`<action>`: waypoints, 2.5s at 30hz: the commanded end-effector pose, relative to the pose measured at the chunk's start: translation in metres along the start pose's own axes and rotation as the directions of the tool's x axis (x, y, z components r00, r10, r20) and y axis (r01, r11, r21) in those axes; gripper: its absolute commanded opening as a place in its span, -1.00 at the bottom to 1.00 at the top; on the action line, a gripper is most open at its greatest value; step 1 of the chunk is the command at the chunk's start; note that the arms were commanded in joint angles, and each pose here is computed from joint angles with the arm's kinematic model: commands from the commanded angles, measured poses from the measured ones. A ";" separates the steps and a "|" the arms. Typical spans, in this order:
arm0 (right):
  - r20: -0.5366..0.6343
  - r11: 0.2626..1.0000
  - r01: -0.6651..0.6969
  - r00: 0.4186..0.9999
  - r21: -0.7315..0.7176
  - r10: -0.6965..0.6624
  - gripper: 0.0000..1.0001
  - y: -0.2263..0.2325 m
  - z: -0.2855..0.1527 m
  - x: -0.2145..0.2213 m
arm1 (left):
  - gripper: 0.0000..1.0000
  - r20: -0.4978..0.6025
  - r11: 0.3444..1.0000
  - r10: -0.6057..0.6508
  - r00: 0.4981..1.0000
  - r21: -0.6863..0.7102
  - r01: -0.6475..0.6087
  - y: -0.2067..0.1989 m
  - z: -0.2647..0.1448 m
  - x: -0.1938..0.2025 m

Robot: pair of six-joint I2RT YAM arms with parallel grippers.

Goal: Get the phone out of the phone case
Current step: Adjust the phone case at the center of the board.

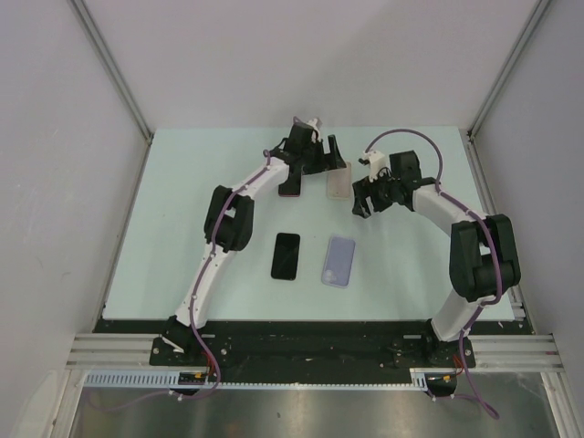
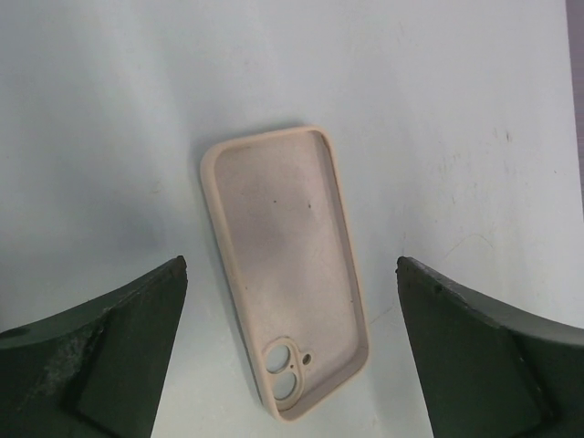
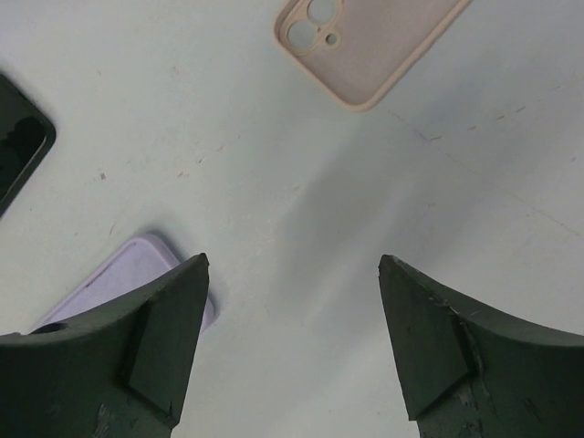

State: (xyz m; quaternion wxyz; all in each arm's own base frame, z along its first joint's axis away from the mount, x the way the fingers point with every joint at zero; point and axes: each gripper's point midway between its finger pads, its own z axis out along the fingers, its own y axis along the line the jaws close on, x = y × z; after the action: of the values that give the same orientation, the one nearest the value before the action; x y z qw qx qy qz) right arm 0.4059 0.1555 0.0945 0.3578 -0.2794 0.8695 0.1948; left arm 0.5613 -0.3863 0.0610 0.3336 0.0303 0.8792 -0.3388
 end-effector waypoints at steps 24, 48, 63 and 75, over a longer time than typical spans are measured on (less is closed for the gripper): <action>-0.296 0.984 0.170 0.939 -0.050 -0.177 0.02 0.064 -0.002 0.079 | 1.00 0.225 0.927 0.375 0.899 -0.085 -0.365 -0.014 -0.298 -0.066; -0.311 0.979 0.200 0.929 -0.029 -0.199 -0.52 0.061 0.021 0.088 | 1.00 0.198 0.919 0.386 0.901 -0.162 -0.358 0.013 -0.329 -0.025; -0.277 0.972 0.233 0.934 -0.005 -0.226 -0.53 0.056 0.025 0.077 | 1.00 0.177 0.925 0.374 0.911 -0.146 -0.351 0.018 -0.323 -0.016; -0.243 0.971 0.237 0.942 -0.004 -0.231 -0.53 0.056 0.030 0.069 | 1.00 0.172 0.929 0.365 0.915 -0.136 -0.345 0.018 -0.320 -0.012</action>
State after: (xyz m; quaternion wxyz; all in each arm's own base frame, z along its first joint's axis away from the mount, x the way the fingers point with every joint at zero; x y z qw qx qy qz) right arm 0.3351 0.1853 0.0282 0.2515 -0.3905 0.8790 0.1075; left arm 0.3953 -0.1721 0.2153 0.4516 0.1341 0.8549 -0.2173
